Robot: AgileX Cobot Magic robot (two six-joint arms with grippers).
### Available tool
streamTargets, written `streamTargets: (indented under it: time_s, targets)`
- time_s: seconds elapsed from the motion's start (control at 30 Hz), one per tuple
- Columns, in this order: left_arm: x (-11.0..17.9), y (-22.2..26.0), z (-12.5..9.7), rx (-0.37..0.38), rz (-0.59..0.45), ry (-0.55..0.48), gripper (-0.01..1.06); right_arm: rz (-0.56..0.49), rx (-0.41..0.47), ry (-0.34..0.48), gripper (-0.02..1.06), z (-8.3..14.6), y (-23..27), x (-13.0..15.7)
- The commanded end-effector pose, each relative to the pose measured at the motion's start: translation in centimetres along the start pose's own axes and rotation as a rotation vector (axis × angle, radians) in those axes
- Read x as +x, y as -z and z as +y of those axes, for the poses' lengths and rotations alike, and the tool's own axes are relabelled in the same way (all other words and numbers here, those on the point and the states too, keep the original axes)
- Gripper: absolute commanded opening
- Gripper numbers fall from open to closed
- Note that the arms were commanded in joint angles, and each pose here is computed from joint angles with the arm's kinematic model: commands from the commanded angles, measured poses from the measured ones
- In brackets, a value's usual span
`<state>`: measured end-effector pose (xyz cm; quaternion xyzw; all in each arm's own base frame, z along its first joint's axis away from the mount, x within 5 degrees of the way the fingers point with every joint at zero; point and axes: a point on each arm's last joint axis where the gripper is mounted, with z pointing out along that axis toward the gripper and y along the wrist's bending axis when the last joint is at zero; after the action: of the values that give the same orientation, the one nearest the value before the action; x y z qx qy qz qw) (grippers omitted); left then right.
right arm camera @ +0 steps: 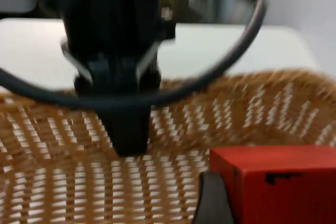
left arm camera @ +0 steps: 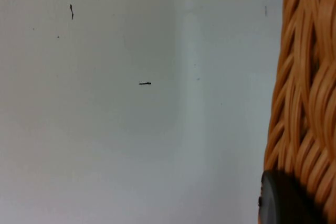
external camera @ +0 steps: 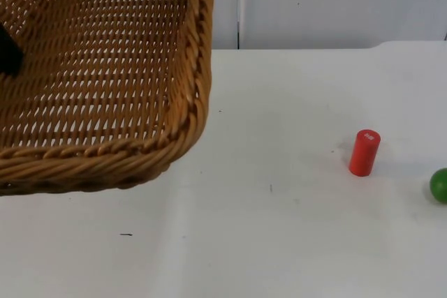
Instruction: Pick up the basket with the left hand and place the object to the left of the red cylinder into the basket with the right hand.
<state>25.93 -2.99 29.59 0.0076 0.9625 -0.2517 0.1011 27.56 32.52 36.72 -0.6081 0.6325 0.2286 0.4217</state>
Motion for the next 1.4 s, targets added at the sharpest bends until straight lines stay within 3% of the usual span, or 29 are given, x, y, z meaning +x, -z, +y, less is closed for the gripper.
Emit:
streamTargets:
  time_s: [0.0, 0.37, 1.23, 1.3, 1.37]
  targets:
    - [0.0, 0.1, -0.3, 0.025, -0.004, 0.003, 0.0, -0.007, -0.011, -0.032, 0.0, 0.1, -1.2, 0.3]
    - [0.0, 0.1, -0.3, 0.028, -0.005, 0.005, 0.0, 0.053, -0.021, -0.076, 0.0, -0.5, -5.5, 3.2]
    - [0.0, 0.1, -0.3, 0.028, -0.005, 0.005, 0.0, 0.065, -0.022, -0.092, 0.0, -0.6, -6.7, 4.0]
    - [0.0, 0.1, -0.3, 0.028, -0.005, 0.005, 0.0, 0.065, -0.022, -0.092, 0.05, -0.6, -6.7, 4.0]
    - [0.0, 0.1, -0.3, 0.028, -0.005, 0.005, 0.0, 0.065, -0.022, -0.092, 0.17, -0.6, -6.7, 4.0]
